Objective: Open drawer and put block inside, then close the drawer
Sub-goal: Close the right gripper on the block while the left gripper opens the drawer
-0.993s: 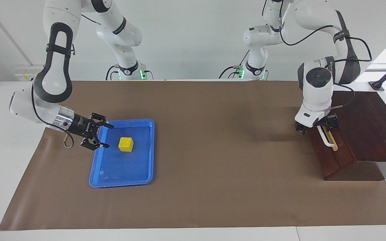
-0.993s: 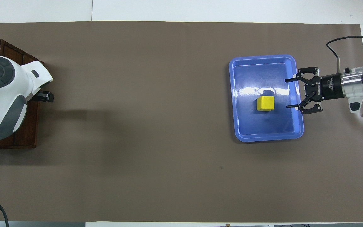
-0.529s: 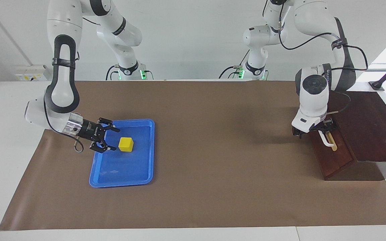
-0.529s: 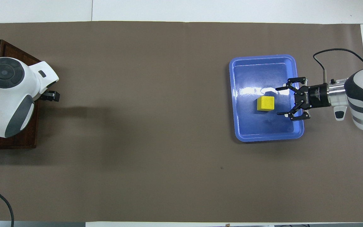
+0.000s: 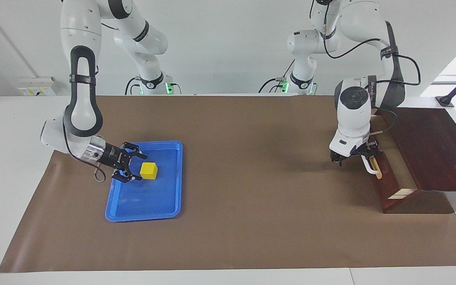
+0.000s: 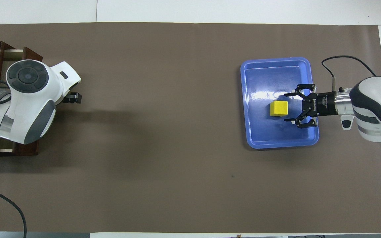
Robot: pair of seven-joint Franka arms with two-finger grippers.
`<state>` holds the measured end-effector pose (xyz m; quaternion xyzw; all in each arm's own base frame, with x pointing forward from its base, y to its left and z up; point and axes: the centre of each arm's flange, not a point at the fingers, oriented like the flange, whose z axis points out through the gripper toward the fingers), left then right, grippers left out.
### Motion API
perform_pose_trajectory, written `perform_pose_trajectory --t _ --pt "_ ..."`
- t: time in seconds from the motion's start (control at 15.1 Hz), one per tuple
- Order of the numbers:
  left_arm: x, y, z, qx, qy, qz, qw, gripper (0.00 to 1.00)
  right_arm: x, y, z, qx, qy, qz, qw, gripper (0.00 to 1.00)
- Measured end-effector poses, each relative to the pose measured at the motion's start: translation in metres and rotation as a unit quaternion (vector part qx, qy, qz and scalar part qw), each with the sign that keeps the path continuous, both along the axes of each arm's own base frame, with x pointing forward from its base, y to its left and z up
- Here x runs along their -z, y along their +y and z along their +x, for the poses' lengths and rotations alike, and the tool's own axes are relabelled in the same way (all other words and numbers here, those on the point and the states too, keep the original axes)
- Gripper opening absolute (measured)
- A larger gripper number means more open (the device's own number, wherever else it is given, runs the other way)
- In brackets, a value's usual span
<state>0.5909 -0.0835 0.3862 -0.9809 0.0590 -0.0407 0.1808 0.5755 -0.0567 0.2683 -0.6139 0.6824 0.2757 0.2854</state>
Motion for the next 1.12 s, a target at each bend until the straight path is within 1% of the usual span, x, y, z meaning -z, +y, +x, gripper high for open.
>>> perform_pose_trajectory --t 0.13,0.4,0.46,0.53,0.6,0.99,1.12 --pt "-0.003 -0.011 0.001 -0.009 0.004 -0.013 1.000 1.00 0.004 0.003 -0.002 0.003 0.002 -0.001 1.000 0.99" --pt "-0.009 -0.030 0.002 -0.035 -0.002 -0.041 0.999 1.00 0.009 0.005 -0.005 0.001 0.003 -0.002 1.000 0.97" --pt "-0.009 -0.037 0.000 -0.041 -0.003 -0.043 0.998 1.00 0.010 0.005 -0.006 -0.001 0.002 -0.002 1.000 0.95" --pt "-0.010 -0.043 -0.001 -0.046 -0.005 -0.043 0.998 1.00 0.011 0.005 -0.007 -0.005 -0.001 -0.002 1.000 0.95" --pt "-0.010 -0.048 -0.002 -0.048 -0.007 -0.043 0.998 1.00 0.011 0.005 -0.008 -0.008 -0.003 -0.003 1.000 0.93" --pt "-0.010 -0.062 -0.005 -0.053 -0.011 -0.047 0.997 1.00 0.016 0.003 -0.012 -0.018 -0.011 -0.003 1.000 0.91" --pt "-0.011 -0.065 -0.005 -0.054 -0.010 -0.049 0.997 1.00 0.018 0.001 -0.014 -0.021 -0.014 -0.004 1.000 0.89"
